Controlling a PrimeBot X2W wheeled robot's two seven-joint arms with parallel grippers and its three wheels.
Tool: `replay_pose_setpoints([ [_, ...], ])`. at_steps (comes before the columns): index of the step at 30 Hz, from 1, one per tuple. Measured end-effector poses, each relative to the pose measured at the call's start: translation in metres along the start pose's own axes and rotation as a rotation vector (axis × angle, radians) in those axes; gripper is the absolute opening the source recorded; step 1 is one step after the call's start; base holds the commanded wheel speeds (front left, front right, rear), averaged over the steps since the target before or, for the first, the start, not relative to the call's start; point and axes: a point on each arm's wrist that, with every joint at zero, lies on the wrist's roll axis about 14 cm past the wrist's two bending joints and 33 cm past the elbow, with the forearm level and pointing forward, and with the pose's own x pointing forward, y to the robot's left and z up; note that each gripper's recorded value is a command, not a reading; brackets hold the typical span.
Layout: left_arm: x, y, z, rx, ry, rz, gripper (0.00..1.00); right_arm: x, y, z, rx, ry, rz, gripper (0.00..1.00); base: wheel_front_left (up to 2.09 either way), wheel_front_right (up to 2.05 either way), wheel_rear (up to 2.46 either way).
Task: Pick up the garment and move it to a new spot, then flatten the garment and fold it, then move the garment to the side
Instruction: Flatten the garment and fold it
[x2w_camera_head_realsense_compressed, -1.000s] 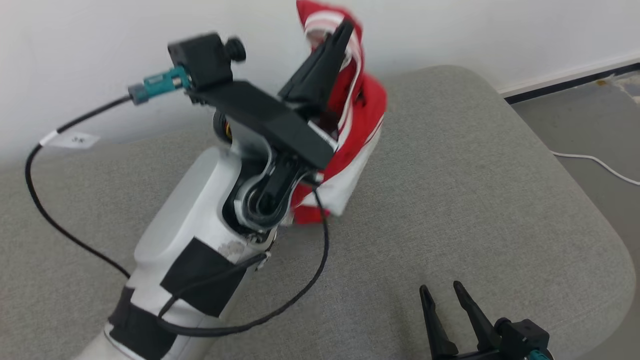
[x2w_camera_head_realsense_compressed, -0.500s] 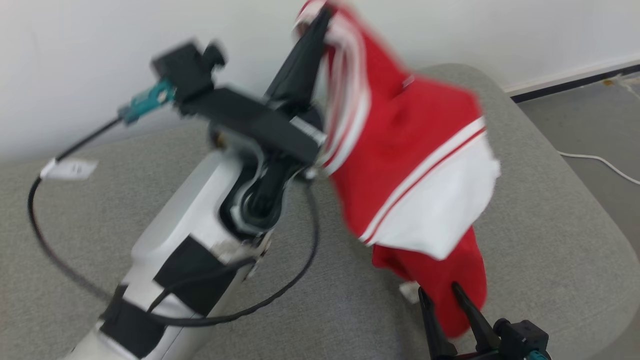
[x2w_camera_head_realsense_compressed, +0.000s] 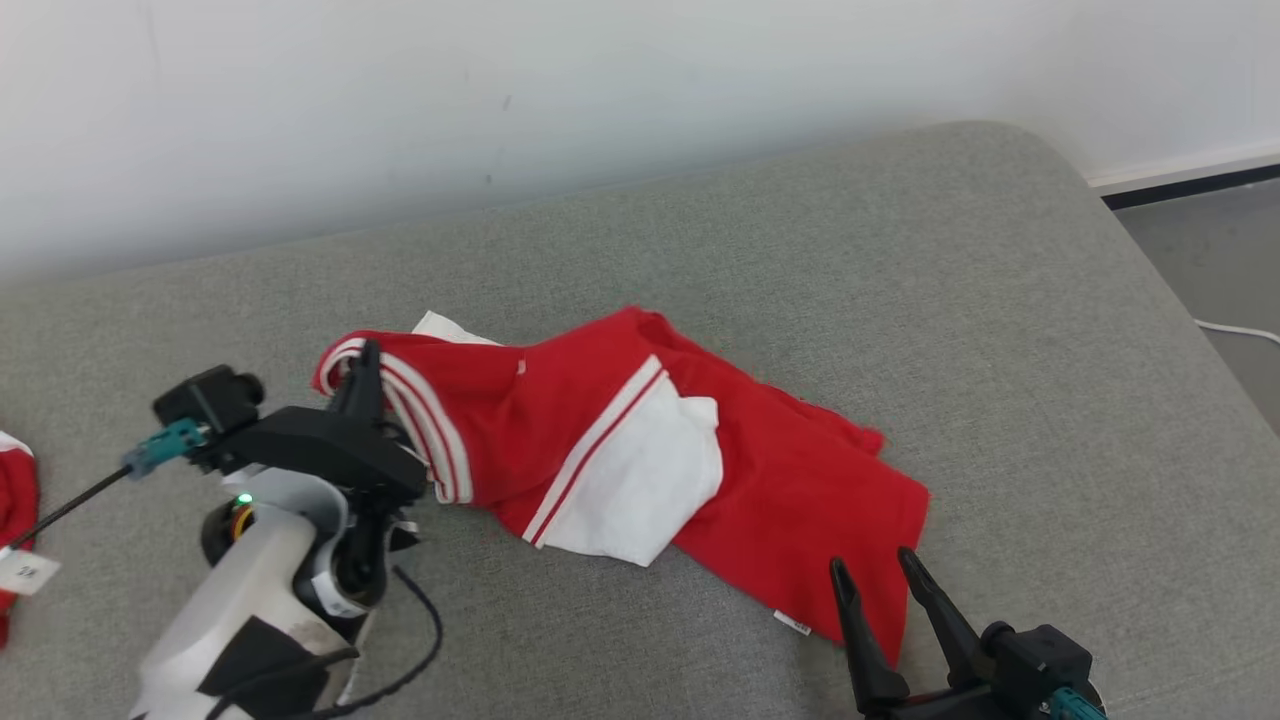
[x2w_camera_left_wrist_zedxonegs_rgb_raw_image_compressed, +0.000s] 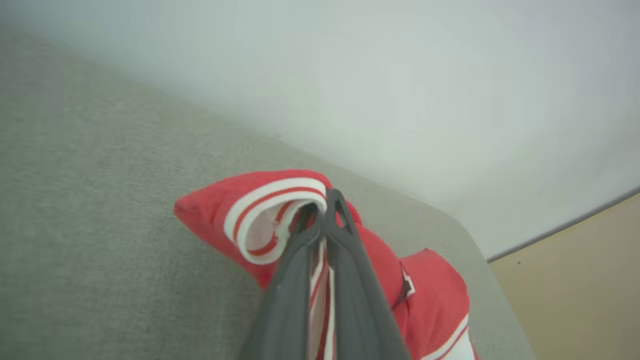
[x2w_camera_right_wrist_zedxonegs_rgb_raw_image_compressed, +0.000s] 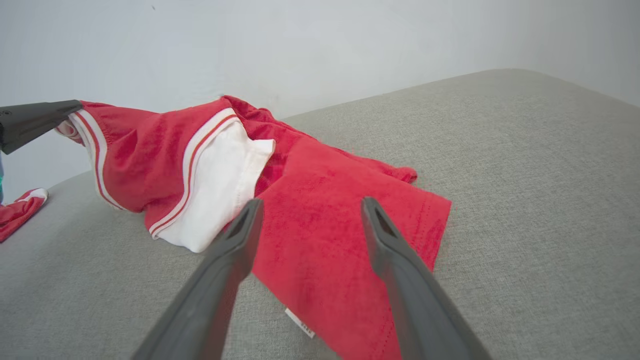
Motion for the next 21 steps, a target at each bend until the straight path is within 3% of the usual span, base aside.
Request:
replay_pose_setpoints([
  [6, -0.004, 0.044, 0.027, 0.045, -0.075, 0.136, 0.0, 0.002, 0.004, -0.001, -0.006, 0.011, 0.014, 1.0, 0.0, 0.0, 0.0],
  [10, -0.004, 0.051, 0.033, 0.071, -0.093, 0.157, 0.0, 0.004, 0.005, -0.002, -0.013, 0.019, 0.019, 1.0, 0.0, 0.0, 0.0],
  [11, -0.004, 0.052, 0.034, 0.091, -0.096, 0.161, 0.28, 0.004, 0.006, -0.002, -0.013, 0.021, 0.021, 1.0, 0.0, 0.0, 0.0],
  [12, -0.005, 0.054, 0.036, 0.108, -0.101, 0.166, 0.74, 0.005, 0.006, -0.002, -0.013, 0.02, 0.022, 1.0, 0.0, 0.0, 0.0],
  [13, -0.005, 0.056, 0.038, 0.122, -0.108, 0.176, 1.0, 0.005, 0.006, -0.001, -0.013, 0.02, 0.023, 1.0, 0.0, 0.0, 0.0],
  [21, -0.028, 0.079, 0.009, 0.19, -0.032, 0.228, 1.0, 0.004, 0.008, -0.003, -0.009, 0.023, 0.029, 1.0, 0.0, 0.0, 0.0],
])
